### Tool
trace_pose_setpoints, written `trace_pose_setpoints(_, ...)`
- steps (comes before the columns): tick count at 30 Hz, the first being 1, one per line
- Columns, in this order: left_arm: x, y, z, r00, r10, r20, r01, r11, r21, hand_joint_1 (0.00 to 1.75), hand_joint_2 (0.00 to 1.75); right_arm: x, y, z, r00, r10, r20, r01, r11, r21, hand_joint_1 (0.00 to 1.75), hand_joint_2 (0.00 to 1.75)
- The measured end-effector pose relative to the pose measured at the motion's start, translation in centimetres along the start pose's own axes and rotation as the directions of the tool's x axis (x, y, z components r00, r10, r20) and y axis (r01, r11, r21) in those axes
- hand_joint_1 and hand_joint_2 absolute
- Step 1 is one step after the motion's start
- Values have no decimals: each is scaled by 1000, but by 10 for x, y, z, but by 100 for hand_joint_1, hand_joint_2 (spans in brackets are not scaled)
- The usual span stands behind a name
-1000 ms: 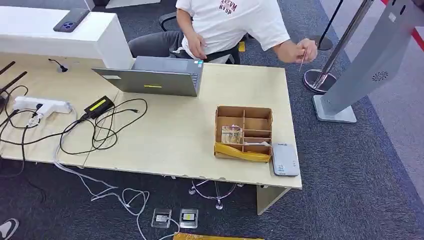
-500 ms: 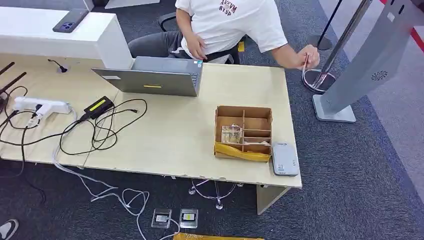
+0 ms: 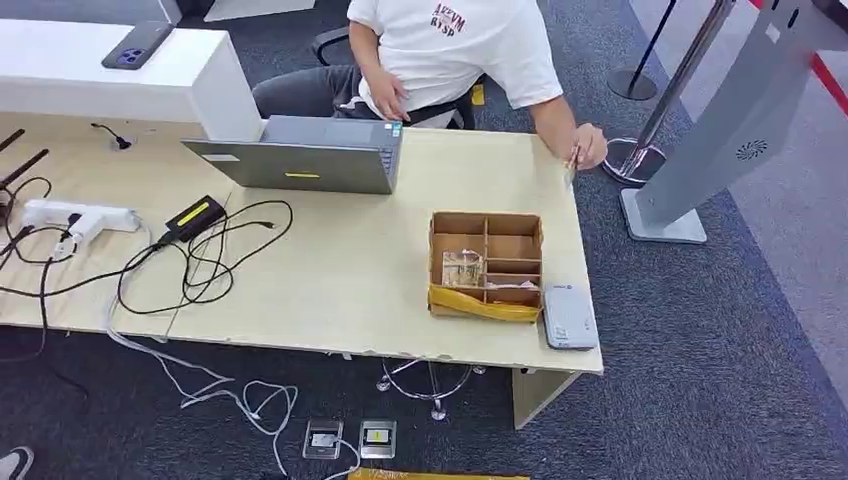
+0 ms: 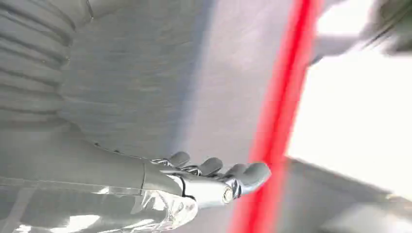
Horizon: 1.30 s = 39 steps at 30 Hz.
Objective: Pass the card to the sensor for recognition and then transmit it.
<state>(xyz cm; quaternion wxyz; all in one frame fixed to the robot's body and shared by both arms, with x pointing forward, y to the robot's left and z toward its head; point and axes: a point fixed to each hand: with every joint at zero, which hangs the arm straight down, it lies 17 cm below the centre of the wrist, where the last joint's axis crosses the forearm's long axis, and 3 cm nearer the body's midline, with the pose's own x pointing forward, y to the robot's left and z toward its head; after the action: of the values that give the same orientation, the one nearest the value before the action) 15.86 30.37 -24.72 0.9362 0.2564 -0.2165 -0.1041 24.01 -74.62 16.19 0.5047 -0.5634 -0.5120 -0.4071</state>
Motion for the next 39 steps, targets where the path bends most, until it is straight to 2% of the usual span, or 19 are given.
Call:
trace_pose_setpoints(2, 2, -2, 1, 1000, -8, 11, 8, 1000, -5, 0, 0, 67, 24, 12, 985, 16, 170, -27, 998, 60, 0, 175)
trace_pose_setpoints(4, 3, -3, 1, 1000, -18, 20, 18, 1000, -9, 0, 0, 134, 42, 30, 942, 29, 335, -63, 994, 90, 0, 175)
trace_pose_setpoints(8, 5, -6, 3, 998, -45, 43, 46, 999, -16, 0, 0, 252, 70, 100, 775, 42, 630, -142, 984, 108, 0, 175)
trace_pose_setpoints(11, 7, -8, 4, 997, -56, 55, 57, 998, -20, 0, 0, 294, 78, 139, 686, 24, 727, -155, 981, 115, 0, 175)
trace_pose_setpoints(13, 7, -10, 5, 996, -67, 62, 69, 997, -24, 0, 0, 317, 90, 174, 602, 25, 798, -198, 973, 119, 0, 175)
trace_pose_setpoints(15, 7, -10, 5, 994, -79, 69, 81, 996, -27, 0, 0, 339, 110, 219, 475, 42, 879, -281, 954, 106, 0, 175)
trace_pose_setpoints(17, 11, -12, 5, 993, -88, 82, 90, 995, -30, 0, 0, 349, 136, 263, 381, 30, 924, -360, 925, 119, 0, 175)
trace_pose_setpoints(22, 13, -15, 7, 988, -113, 100, 118, 992, -40, 0, 0, 355, 176, 350, 271, -109, 957, -467, 854, 229, 0, 175)
trace_pose_setpoints(25, 15, -14, 6, 984, -132, 117, 138, 990, -42, 0, 0, 346, 204, 408, 146, -167, 975, -591, 776, 221, 0, 175)
trace_pose_setpoints(29, 13, -10, 4, 979, -164, 124, 170, 985, -39, 0, 0, 334, 226, 470, -9, -227, 974, -684, 712, 159, 0, 175)
trace_pose_setpoints(33, 10, -6, 2, 976, -181, 122, 187, 982, -37, 0, 0, 316, 240, 502, -80, -260, 962, -734, 668, 119, 0, 175)
trace_pose_setpoints(39, 9, -5, 1, 973, -192, 129, 198, 979, -38, 0, 0, 295, 259, 522, -131, -277, 952, -777, 625, 75, 0, 175)
